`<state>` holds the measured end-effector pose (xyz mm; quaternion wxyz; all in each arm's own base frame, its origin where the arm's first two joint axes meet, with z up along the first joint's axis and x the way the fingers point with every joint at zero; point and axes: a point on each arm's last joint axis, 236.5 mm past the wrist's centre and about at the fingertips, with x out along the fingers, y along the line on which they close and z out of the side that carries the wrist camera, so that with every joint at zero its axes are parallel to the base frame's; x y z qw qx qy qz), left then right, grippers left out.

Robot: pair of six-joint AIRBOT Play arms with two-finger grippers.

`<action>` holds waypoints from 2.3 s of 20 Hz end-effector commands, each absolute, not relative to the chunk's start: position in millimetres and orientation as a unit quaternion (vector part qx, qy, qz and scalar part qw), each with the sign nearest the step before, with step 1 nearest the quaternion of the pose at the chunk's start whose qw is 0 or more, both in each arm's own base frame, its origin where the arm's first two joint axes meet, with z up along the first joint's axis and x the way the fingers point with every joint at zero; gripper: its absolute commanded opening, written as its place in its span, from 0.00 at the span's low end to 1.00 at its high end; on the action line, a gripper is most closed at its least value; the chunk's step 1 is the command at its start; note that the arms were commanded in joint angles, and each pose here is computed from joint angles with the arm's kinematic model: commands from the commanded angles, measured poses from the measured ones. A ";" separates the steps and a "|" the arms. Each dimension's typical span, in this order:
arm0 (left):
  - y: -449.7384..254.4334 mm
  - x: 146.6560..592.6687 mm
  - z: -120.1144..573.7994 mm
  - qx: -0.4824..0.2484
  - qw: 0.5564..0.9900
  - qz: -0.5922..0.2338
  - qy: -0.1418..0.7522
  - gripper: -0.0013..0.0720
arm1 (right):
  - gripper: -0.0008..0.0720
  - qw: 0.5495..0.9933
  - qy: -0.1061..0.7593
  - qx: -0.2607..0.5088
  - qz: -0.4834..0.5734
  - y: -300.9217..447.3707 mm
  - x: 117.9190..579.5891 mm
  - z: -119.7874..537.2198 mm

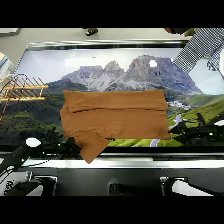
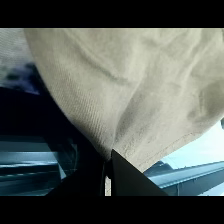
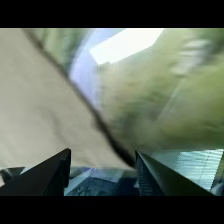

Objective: Fold the clothes and pants, and hang the long-sleeved shirts on hangers.

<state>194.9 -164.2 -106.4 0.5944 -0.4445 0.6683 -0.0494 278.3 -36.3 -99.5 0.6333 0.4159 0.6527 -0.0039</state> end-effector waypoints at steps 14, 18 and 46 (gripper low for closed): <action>-163.2 207.7 -94.3 -0.431 0.613 -0.065 0.659 0.05 | 0.05 0.603 0.692 0.397 0.012 -8.3 259.5 -106.4; -136.3 205.1 -67.2 -0.330 0.636 -0.066 0.695 0.05 | 0.05 0.614 0.689 0.385 0.027 -5.3 255.2 -86.8; -63.7 415.0 -5.8 -0.220 0.712 -0.115 0.657 0.05 | 0.05 0.763 0.612 0.209 -0.006 -23.2 415.3 -44.6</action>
